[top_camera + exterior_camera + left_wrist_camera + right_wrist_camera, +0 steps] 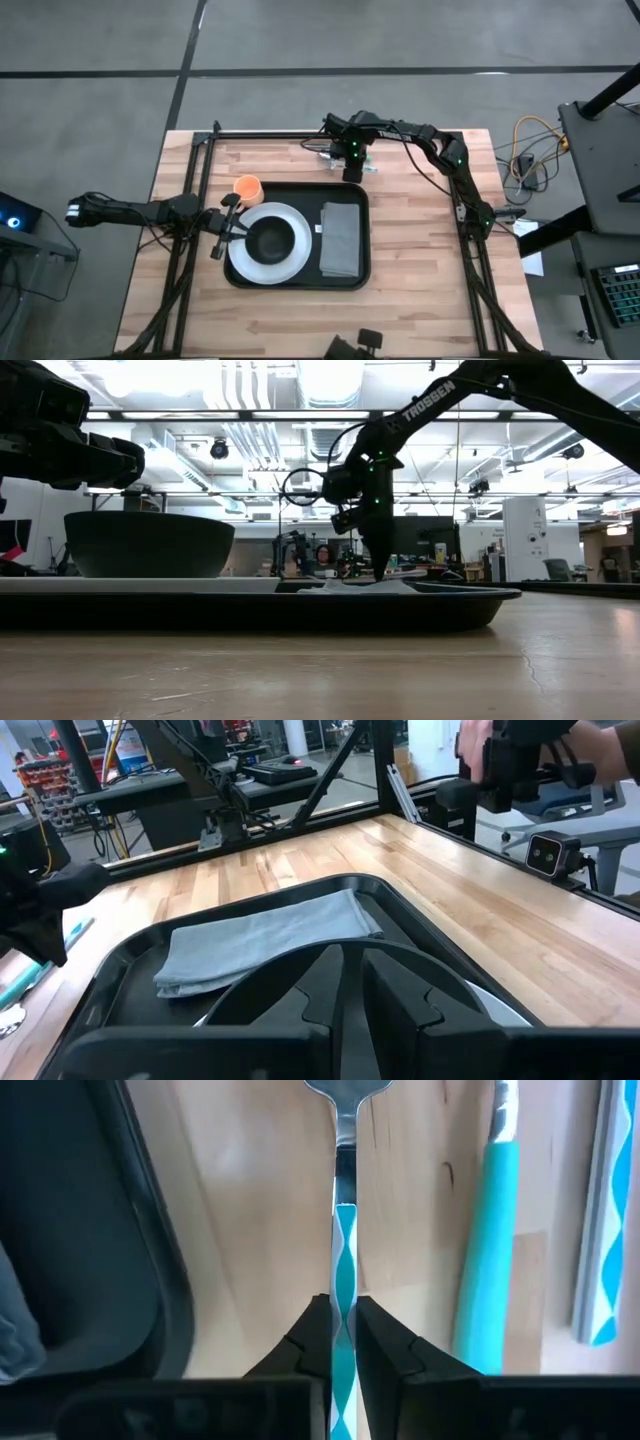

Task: Set up tray
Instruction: Put the white fork on the gray napkin on the black tray, then put the green spoon to the right of the white plate on the gray napkin on the black tray

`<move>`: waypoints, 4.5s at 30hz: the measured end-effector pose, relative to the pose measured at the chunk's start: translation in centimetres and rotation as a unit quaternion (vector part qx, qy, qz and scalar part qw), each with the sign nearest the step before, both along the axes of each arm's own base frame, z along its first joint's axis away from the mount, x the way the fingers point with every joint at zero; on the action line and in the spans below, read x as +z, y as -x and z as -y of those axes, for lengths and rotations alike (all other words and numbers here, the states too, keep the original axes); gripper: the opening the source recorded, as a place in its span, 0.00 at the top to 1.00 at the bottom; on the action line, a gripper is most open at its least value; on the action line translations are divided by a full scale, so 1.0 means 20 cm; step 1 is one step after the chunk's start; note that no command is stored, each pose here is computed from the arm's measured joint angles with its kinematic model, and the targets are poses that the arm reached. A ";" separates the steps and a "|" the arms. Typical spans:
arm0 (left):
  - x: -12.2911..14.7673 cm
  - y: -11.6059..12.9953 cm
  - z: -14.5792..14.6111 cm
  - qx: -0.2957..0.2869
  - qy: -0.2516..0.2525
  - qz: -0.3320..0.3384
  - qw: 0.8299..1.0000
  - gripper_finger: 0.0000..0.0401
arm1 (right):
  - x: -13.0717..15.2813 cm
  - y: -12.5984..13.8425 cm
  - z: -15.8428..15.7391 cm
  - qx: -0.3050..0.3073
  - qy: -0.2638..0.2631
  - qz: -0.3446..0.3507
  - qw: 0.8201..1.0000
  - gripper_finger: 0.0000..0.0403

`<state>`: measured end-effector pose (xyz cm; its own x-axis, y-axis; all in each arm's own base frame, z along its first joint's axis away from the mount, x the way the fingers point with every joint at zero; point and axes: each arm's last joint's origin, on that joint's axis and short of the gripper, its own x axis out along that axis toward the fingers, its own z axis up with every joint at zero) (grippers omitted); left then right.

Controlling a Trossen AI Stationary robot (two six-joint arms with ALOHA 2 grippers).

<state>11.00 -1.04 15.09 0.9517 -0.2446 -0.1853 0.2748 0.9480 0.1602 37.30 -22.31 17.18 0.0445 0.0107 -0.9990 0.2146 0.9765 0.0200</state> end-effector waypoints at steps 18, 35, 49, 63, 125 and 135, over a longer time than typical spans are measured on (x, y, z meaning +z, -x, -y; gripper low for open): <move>0.00 0.00 0.00 0.000 0.000 0.000 1.000 0.94 | 0.03 0.01 -0.05 -0.169 -0.031 -0.024 0.985 0.97; 0.00 0.00 0.00 0.000 0.000 0.000 1.000 0.94 | 0.16 -0.08 -0.29 -0.317 -0.030 -0.002 0.948 0.97; 0.00 0.00 0.00 0.000 0.000 0.000 1.000 0.94 | 0.16 -0.21 -0.73 -0.421 -0.038 -0.009 0.906 0.97; 0.00 0.00 0.00 0.000 0.000 0.000 1.000 0.94 | 0.16 -0.27 -1.24 -0.541 -0.035 0.021 0.840 0.97; 0.00 0.00 0.00 0.000 0.000 0.000 1.000 0.94 | -0.07 -0.24 -1.47 -0.646 0.050 0.040 0.761 0.82; 0.00 0.00 0.00 0.000 0.000 0.000 1.000 0.94 | -0.07 -0.24 -1.47 -0.643 0.048 0.035 0.763 0.75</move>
